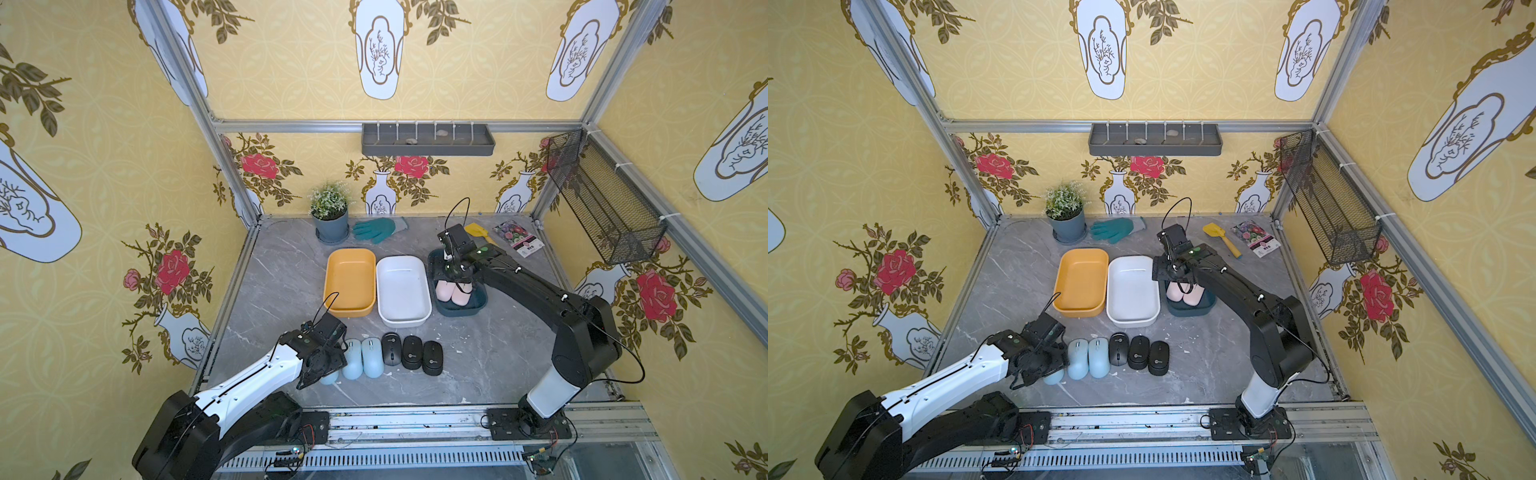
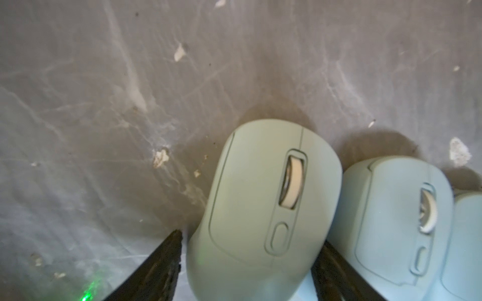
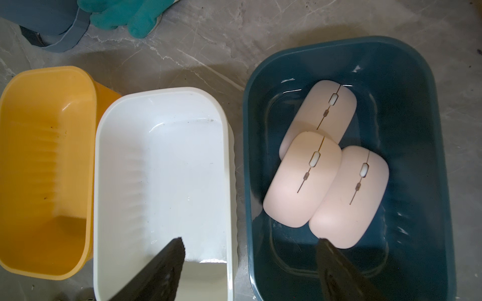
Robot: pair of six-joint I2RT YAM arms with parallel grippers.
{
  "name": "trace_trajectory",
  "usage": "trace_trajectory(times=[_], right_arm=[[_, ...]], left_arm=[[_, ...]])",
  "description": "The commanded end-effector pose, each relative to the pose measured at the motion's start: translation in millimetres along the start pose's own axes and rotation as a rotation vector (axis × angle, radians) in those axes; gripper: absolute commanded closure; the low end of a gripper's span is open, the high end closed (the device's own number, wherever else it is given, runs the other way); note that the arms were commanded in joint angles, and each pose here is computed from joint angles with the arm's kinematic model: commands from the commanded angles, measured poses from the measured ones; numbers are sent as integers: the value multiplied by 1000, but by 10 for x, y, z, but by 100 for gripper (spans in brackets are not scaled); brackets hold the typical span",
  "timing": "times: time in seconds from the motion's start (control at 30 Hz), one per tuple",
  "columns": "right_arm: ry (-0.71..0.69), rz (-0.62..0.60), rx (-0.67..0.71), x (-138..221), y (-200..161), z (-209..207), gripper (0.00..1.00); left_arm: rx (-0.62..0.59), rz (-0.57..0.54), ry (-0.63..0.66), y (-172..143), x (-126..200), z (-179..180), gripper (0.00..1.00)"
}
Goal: Place the mice by color into the storage box
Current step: Pick up the mouse from the center of the board.
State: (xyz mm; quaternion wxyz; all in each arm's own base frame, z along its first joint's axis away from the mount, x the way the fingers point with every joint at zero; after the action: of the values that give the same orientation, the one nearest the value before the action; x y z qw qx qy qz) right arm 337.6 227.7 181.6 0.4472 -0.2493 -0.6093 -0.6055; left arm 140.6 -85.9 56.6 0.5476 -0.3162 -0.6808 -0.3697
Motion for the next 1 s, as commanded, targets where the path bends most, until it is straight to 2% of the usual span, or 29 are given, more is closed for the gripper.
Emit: trace_trajectory(times=[0.0,0.17,0.4,0.53,0.77,0.87,0.97], right_arm=[[11,-5,-3,-3,26,31,18],[12,3,-5,-35,20,37,18],[14,9,-4,-65,30,50,18],[11,15,-4,-93,30,54,18],[15,19,0,-110,43,93,18],[17,20,2,-123,48,105,18],[19,24,3,-151,50,117,18]], left_arm=[[2,-19,15,25,-46,16,22],[-16,-30,49,52,-80,26,21],[-32,-69,61,128,-58,6,11],[-28,-73,60,164,-81,7,11],[-39,-65,52,173,-116,-4,27],[-38,-56,39,162,-106,-16,42],[-37,-50,36,155,-80,-18,43]])
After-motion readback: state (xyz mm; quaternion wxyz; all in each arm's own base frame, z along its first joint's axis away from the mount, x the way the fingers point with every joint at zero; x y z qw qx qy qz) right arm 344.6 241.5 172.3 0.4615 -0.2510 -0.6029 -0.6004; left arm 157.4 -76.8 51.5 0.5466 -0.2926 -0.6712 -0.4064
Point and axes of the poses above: each gripper's point midway between its finger pads, its own x axis back along the fingers, its own z axis along the line the jaws close on, y = z × x, the point moved 4 cm from there along x, back along the fingers, and after that the axes turned 7 degrees about x, right-handed, at the moved point
